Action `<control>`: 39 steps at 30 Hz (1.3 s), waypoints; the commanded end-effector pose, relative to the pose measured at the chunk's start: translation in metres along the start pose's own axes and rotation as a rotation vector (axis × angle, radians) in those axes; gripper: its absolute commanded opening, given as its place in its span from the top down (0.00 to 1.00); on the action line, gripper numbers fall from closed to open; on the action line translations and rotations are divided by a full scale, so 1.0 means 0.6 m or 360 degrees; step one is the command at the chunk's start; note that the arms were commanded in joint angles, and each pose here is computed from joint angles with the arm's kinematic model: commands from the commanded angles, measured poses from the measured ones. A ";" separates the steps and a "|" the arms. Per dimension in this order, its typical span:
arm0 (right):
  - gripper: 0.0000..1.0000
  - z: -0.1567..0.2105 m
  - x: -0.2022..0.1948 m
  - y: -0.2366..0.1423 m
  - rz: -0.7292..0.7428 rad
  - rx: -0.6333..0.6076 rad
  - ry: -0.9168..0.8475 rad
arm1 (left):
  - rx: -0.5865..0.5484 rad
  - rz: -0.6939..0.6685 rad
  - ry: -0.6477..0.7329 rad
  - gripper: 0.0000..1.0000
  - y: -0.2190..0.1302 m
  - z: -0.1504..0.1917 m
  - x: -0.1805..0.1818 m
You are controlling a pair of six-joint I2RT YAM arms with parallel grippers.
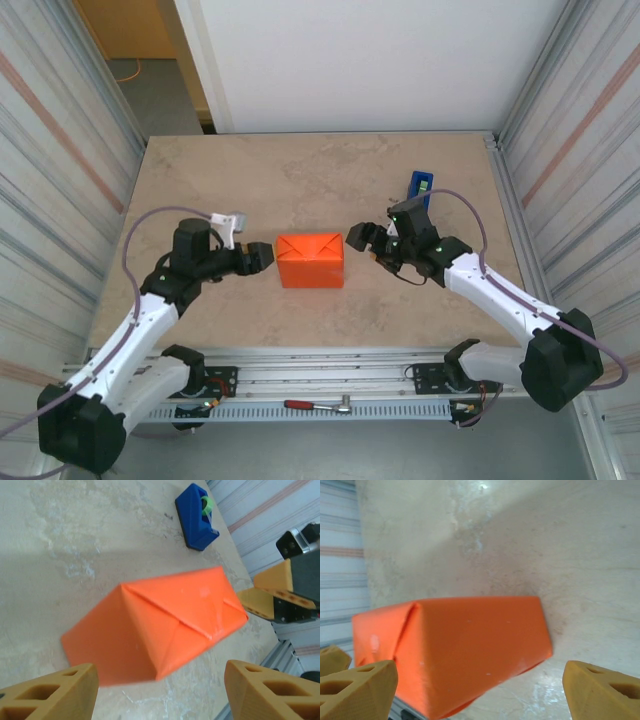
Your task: Wrap the gift box in paper
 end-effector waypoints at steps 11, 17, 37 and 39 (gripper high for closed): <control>0.10 0.018 -0.058 -0.001 0.0162 -0.0012 0.0033 | 0.0151 0.0068 -0.0023 0.32 0.037 0.152 -0.023; 0.04 0.023 -0.071 0.003 0.0198 -0.0003 0.0052 | 0.0216 0.0076 0.0097 0.28 0.085 0.179 -0.049; 0.02 0.013 -0.105 -0.017 0.0226 -0.0038 0.0109 | 0.0188 -0.0054 0.0282 0.01 0.199 0.095 -0.051; 0.01 0.010 -0.106 -0.019 0.0227 -0.0047 0.0115 | 0.0165 -0.0048 0.0281 0.01 0.206 0.070 -0.048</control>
Point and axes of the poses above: each hand's point on the last joint's axis, 136 mm out from that joint toward the fingers, its own y axis out along the fingers, its own x axis along the line the jaws close on, z = x × y, the point moved 6 cm from there along -y, back along the fingers, and after that the axes turned 4 degrees about -y, right-handed, at the moved point
